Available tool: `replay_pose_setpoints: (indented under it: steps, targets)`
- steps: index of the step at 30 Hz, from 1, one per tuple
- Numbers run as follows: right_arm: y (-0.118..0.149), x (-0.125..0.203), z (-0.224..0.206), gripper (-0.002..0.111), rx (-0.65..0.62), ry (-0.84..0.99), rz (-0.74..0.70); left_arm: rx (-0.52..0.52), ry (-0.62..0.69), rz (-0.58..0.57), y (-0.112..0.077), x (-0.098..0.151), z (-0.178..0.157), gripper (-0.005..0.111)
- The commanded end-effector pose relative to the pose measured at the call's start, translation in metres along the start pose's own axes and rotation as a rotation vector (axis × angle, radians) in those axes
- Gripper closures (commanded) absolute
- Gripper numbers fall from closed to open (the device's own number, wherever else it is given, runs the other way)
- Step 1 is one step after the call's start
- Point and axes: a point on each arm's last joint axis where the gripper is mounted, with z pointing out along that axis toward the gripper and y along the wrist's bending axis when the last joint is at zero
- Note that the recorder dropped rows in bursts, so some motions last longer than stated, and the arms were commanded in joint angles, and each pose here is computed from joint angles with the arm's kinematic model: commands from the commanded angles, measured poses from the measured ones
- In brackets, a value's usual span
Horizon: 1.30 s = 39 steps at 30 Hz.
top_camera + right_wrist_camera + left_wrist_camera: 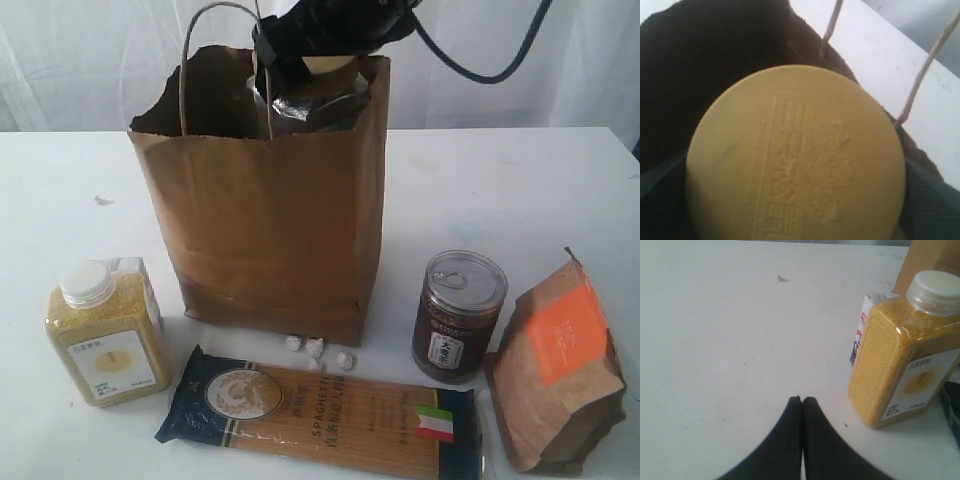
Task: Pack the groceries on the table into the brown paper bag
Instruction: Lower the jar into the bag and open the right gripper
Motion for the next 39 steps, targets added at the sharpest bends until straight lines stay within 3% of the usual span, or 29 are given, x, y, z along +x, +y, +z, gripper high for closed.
replay_pose_setpoints:
  steps: [1,15,18,23,25,32,39]
  targets:
    - [0.000,-0.001,0.010,0.108,-0.014,-0.003,0.000,0.007,-0.005,-0.005,0.000,0.001,0.000,0.107]
    - [-0.002,0.009,0.047,0.105,-0.043,0.074,0.021,0.007,-0.005,-0.005,0.000,0.001,0.000,0.107]
    - [-0.002,0.012,0.054,0.091,-0.050,0.102,0.023,0.007,-0.005,-0.005,0.000,0.001,0.000,0.107]
    - [-0.002,0.018,0.064,0.055,-0.061,0.147,0.026,0.007,-0.005,-0.005,0.000,0.001,0.000,0.107]
    - [-0.002,0.017,0.064,0.046,-0.060,0.142,0.026,0.007,-0.005,-0.005,0.000,0.001,0.000,0.107]
    - [-0.001,0.012,0.047,0.040,-0.053,0.108,0.020,0.007,-0.005,-0.005,0.000,0.001,0.000,0.107]
    - [0.001,0.007,0.022,0.023,-0.044,0.080,-0.054,0.007,-0.005,-0.005,0.000,0.001,0.000,0.107]
